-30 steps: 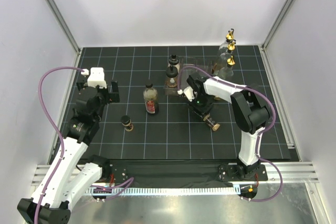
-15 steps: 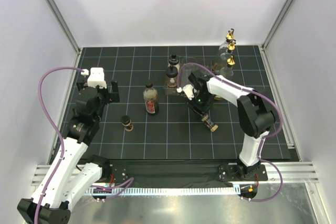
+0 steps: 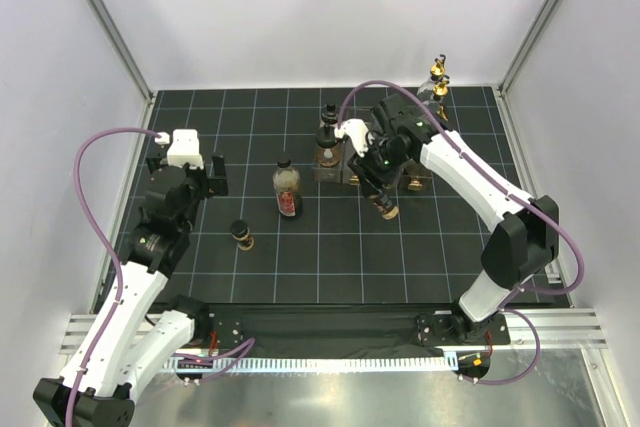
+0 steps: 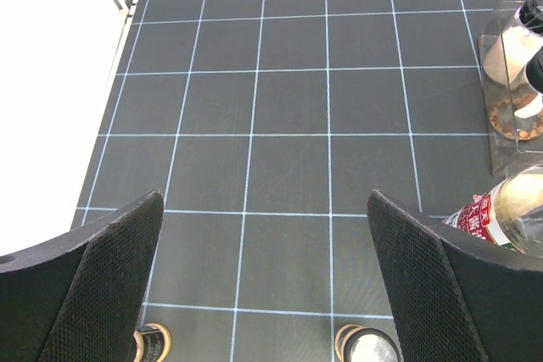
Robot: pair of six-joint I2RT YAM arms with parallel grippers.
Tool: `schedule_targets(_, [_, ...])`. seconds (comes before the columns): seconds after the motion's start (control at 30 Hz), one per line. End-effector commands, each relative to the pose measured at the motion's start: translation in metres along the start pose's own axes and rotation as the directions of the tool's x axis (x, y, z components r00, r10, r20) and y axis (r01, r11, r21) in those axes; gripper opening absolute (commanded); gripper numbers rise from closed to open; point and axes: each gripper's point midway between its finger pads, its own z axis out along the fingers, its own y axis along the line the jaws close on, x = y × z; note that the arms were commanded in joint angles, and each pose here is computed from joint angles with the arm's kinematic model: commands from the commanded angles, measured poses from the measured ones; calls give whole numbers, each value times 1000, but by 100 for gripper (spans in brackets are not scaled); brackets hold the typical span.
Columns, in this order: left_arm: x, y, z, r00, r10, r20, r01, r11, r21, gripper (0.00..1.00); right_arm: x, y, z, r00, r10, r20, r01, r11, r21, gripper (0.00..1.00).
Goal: Organize the condiment bottles
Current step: Pick up the bottle from the center of the board.
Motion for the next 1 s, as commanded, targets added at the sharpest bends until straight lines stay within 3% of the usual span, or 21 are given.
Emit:
schedule_targets(0.0, [-14, 4, 0, 998, -10, 58, 11, 1000, -15, 100, -32, 5, -30, 989, -71, 127, 71, 997, 8, 4])
schedule_targets(0.3, [-16, 5, -1, 998, -11, 68, 12, 1000, -22, 100, -82, -3, -61, 947, -142, 289, 122, 989, 88, 4])
schedule_targets(0.97, [-13, 9, -1, 998, 3, 66, -1, 999, -38, 100, -151, -33, -95, 864, -263, 428, 185, 959, 216, 4])
